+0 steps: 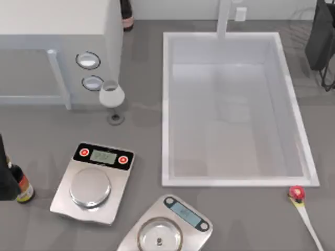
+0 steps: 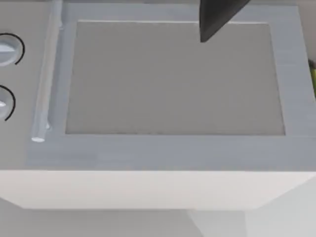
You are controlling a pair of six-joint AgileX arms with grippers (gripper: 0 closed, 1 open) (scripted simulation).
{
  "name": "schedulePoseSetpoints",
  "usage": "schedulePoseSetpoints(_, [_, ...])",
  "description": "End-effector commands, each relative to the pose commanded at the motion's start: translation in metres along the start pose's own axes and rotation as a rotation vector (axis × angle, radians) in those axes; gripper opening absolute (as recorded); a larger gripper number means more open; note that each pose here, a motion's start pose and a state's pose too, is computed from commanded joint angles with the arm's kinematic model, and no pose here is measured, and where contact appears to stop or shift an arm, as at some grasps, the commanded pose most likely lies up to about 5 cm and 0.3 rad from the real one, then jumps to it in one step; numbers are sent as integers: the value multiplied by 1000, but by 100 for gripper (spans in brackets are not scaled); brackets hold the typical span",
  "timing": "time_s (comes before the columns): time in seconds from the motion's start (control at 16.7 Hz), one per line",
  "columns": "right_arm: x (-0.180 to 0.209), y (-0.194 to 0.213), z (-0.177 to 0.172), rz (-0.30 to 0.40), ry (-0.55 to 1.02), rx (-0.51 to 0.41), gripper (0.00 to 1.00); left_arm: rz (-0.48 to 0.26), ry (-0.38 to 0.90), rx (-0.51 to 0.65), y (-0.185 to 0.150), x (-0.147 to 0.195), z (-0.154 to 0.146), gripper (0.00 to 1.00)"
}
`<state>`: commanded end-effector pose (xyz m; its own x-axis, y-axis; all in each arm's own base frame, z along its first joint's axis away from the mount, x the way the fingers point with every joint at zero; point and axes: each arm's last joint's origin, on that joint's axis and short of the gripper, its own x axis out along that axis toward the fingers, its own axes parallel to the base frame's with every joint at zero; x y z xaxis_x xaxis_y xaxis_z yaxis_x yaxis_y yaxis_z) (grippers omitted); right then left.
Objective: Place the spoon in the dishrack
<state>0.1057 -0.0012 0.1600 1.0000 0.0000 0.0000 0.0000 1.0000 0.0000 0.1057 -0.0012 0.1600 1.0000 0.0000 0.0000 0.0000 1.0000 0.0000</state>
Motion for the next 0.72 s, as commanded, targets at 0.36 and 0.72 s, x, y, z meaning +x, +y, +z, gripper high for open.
schedulePoseSetpoints(0.36, [2, 5, 13, 44, 117, 20, 100, 0, 0, 0, 0, 0, 0, 100])
schedulePoseSetpoints(0.72, [28, 26, 37, 152, 647, 41, 100, 0, 0, 0, 0, 0, 0, 100])
